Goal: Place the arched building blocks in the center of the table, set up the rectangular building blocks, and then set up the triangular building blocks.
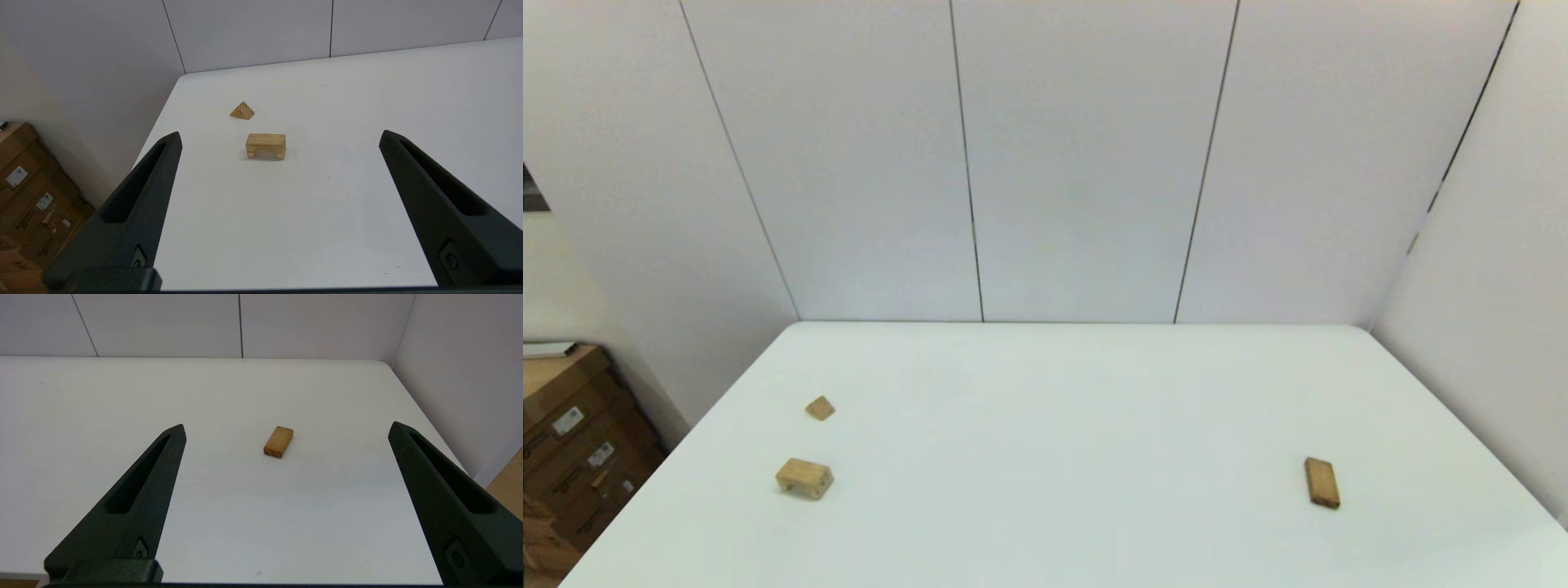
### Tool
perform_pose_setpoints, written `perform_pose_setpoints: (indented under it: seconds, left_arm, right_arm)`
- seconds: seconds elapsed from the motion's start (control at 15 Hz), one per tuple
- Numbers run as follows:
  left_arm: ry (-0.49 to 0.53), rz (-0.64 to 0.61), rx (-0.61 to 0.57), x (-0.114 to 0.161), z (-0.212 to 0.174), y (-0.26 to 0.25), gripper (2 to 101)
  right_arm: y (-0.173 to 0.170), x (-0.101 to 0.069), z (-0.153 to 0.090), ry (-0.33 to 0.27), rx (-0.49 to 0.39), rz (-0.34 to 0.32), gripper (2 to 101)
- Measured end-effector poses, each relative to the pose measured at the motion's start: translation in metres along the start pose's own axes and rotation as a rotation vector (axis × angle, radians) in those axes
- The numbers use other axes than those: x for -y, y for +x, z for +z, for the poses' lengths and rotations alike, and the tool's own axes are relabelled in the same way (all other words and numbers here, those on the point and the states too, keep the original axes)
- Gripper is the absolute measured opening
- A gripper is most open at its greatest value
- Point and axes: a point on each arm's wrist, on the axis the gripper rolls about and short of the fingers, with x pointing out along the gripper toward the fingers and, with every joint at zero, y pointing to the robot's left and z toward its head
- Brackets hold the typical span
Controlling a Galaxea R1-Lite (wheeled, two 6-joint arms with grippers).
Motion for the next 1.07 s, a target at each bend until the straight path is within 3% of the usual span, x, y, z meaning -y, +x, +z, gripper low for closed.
perform_pose_setpoints:
  seconds: [0.6,0.8,1.07]
  left_arm:
    - [0.000,-0.005,-0.005,0.000,0.001,0.000,97.8]
    - [0.002,-0.011,0.000,-0.001,0.017,-0.002,97.8]
    - [0.000,-0.017,-0.111,-0.004,0.059,0.005,97.8]
  right_arm:
    - [0.000,0.000,0.000,0.000,0.000,0.000,98.0]
    - [0.000,0.000,0.000,0.000,0.000,0.000,98.0]
    - [0.000,0.000,0.000,0.000,0.000,0.000,98.0]
